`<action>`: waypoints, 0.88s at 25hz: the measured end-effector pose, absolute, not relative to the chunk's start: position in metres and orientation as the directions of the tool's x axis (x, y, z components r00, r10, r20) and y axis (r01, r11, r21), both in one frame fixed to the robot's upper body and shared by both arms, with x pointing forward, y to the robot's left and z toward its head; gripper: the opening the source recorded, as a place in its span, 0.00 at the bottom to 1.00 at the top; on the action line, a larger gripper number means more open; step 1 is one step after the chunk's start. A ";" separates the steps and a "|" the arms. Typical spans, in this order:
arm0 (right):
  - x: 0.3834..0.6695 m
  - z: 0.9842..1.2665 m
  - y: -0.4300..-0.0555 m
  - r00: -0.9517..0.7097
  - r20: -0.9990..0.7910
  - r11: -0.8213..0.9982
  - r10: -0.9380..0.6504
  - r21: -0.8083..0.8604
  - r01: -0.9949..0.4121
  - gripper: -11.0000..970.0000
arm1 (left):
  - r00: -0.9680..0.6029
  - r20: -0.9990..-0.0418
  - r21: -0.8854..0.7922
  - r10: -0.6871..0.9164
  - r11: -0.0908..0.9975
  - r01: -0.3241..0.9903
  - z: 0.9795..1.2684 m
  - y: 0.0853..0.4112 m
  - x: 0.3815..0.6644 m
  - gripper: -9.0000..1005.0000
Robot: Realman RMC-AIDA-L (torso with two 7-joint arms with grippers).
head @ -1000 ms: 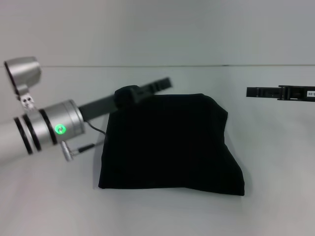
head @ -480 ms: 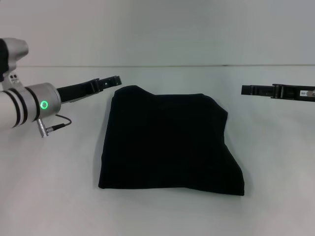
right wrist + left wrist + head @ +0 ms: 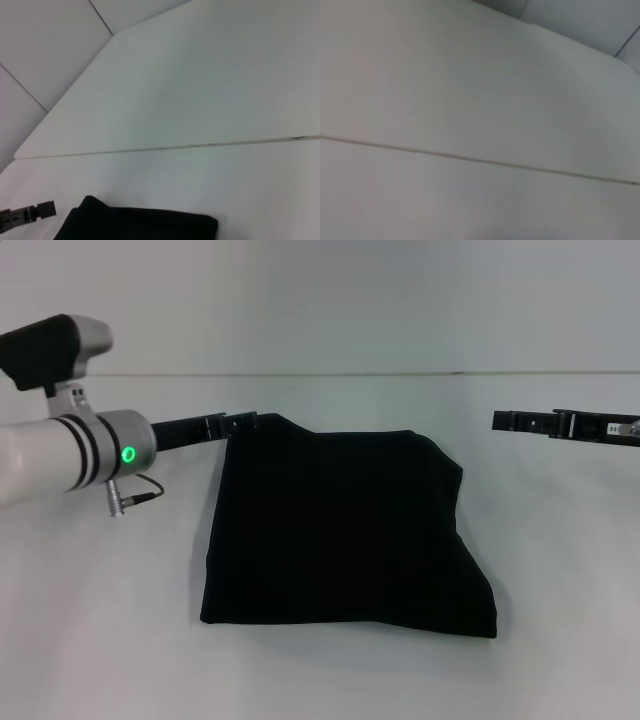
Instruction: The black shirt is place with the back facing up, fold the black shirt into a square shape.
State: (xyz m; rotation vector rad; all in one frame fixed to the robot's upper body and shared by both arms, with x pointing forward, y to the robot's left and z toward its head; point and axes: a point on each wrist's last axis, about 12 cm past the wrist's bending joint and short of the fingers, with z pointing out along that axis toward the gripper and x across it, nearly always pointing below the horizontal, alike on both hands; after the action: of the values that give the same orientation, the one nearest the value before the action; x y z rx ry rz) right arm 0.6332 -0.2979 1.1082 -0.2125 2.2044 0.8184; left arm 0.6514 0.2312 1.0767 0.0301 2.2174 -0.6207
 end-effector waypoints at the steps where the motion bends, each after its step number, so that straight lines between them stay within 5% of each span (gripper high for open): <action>1: 0.633 1.108 -0.298 -0.696 -0.711 0.782 0.101 0.490 -0.386 0.96 | -0.668 -0.724 -0.416 -0.172 0.881 0.225 1.076 0.229 0.652 0.95; 22: 0.634 1.106 -0.298 -0.693 -0.713 0.790 0.105 0.483 -0.377 0.96 | -0.684 -0.719 -0.383 -0.121 0.891 0.245 1.069 0.210 0.651 0.92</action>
State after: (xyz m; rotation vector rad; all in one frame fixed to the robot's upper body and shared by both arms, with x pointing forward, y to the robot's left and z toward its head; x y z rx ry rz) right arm 0.6343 -0.2978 1.1064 -0.2011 2.2046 0.8006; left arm 0.6509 0.2104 1.0690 0.0890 2.2507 -0.5855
